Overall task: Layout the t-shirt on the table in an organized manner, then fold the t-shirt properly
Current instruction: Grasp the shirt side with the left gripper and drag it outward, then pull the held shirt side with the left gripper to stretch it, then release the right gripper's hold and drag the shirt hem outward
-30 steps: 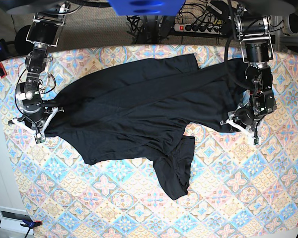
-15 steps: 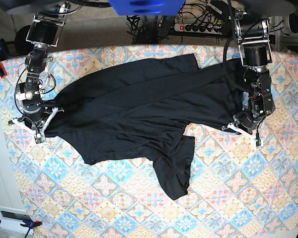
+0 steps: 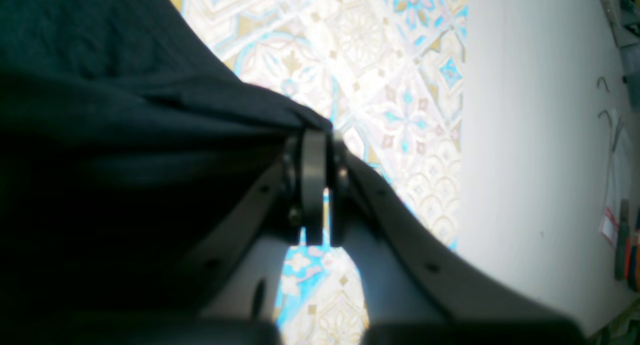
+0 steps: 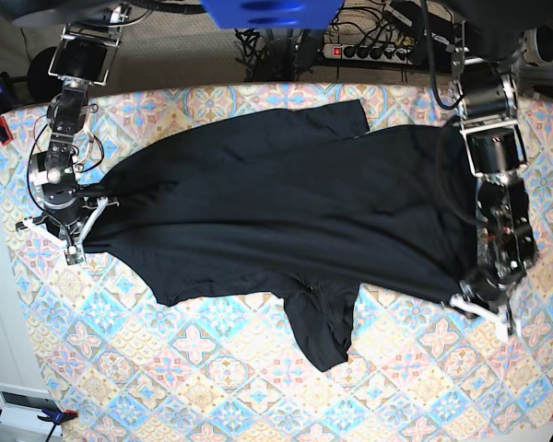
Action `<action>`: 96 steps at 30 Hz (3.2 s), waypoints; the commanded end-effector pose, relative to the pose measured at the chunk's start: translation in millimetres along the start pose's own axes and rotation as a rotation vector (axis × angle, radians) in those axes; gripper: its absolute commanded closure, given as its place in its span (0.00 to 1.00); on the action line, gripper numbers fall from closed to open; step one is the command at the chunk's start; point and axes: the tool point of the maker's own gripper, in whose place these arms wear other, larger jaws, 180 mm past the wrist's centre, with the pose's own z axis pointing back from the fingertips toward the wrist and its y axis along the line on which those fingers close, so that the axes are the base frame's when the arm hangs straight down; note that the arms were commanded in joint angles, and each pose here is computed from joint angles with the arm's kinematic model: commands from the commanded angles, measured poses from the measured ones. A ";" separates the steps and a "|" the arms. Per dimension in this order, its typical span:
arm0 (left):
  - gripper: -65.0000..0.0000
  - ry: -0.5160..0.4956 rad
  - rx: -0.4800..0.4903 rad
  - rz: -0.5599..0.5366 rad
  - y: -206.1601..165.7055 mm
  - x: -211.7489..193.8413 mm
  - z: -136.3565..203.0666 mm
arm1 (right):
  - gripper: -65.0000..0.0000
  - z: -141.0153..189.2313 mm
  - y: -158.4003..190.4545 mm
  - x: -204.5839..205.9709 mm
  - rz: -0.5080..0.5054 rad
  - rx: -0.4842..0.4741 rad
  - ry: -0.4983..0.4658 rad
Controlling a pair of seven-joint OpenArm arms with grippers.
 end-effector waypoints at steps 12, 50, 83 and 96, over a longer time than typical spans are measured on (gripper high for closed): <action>1.00 -0.220 0.131 0.076 68.5 85.4 -3.5 | 1.00 5.0 -7.2 -1.5 0.021 -0.024 -0.014; 0.59 0.225 0.003 -0.251 9.4 -155.6 62.7 | 1.00 2.0 39.0 14.0 0.110 0.078 -0.045; 1.00 0.239 0.199 -0.314 114.6 -164.1 164.3 | 1.00 -5.2 41.7 -19.8 0.111 0.092 0.093; 1.00 0.256 0.193 -0.312 113.1 -171.9 165.3 | 0.71 16.4 59.5 52.3 0.202 0.113 -0.151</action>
